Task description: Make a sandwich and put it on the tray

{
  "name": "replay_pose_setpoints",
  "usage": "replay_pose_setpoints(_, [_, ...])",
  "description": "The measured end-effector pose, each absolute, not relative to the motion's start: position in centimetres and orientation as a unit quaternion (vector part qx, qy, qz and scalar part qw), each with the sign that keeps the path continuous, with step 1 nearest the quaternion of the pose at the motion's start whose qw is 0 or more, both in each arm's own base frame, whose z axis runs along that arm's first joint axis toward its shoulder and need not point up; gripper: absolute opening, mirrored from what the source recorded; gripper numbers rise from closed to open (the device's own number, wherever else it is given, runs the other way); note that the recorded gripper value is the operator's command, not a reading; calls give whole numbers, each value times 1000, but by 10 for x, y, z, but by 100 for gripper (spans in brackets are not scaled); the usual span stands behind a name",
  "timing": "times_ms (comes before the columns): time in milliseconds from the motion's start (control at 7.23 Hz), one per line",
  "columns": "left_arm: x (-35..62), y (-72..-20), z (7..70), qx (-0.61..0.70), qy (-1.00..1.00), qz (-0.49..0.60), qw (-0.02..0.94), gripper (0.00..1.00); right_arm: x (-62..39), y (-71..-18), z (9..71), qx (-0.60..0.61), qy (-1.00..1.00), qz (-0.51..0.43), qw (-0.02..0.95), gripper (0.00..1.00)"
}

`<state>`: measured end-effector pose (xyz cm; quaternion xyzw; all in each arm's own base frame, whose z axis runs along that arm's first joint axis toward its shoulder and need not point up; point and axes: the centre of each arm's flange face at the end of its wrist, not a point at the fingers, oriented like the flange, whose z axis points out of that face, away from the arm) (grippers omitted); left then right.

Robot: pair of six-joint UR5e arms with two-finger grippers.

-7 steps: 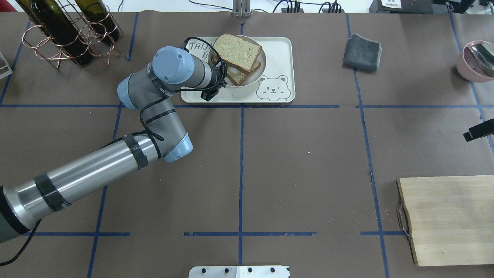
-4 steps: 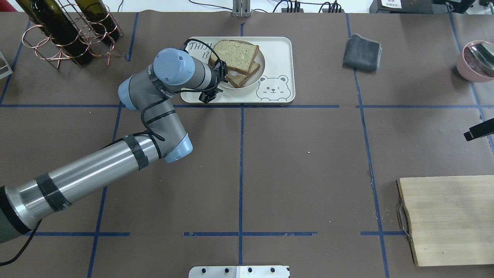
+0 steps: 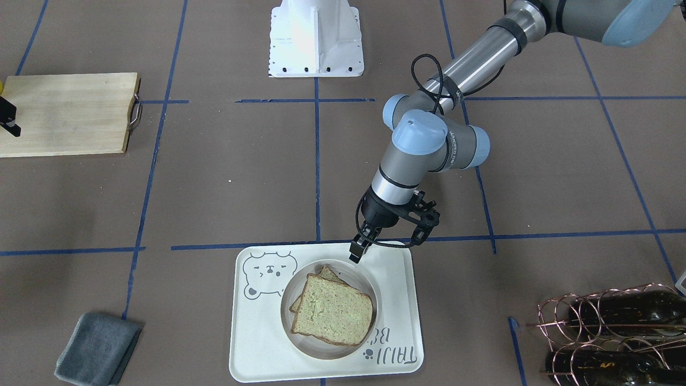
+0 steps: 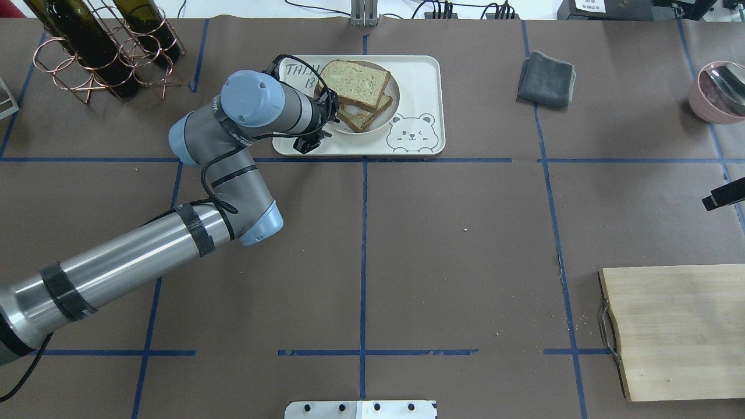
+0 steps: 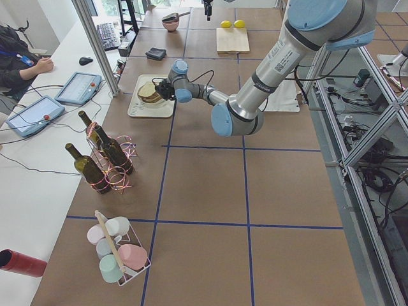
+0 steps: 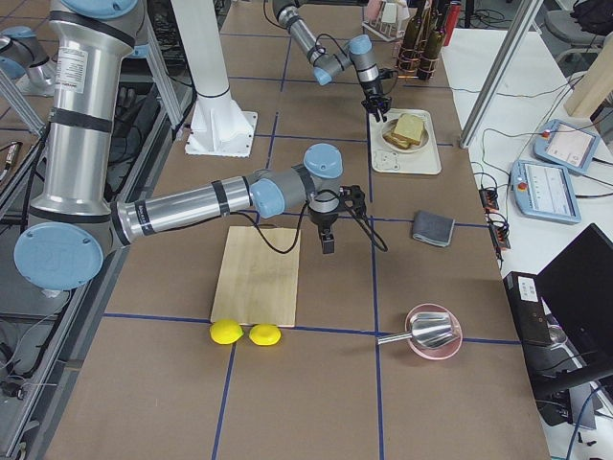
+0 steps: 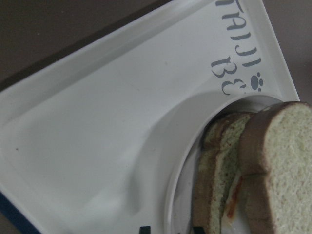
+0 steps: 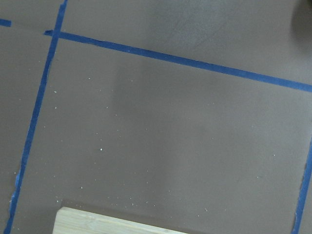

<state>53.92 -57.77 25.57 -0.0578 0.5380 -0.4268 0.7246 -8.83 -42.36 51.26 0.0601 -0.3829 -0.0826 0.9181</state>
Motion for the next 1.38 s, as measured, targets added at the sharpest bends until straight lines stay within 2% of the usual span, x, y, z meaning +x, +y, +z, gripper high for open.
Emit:
replay_pose_setpoints(277, [485,-535,256,-33,527,-357,771,100,-71,-422,527,53,-373,-73,924,100])
replay_pose_setpoints(692, [372,-485,269,37,478,-237,845,100,-15,-427,589,48,-335,-102,935,100])
replay_pose_setpoints(1107, [262,-511,299,99,388,-127,907,100,40,-440,644,40,-328,-108,938,100])
replay_pose_setpoints(1384, [187,-517,350,89,380,-55,919,100,56,-462,644,30,-349,-91,932,100])
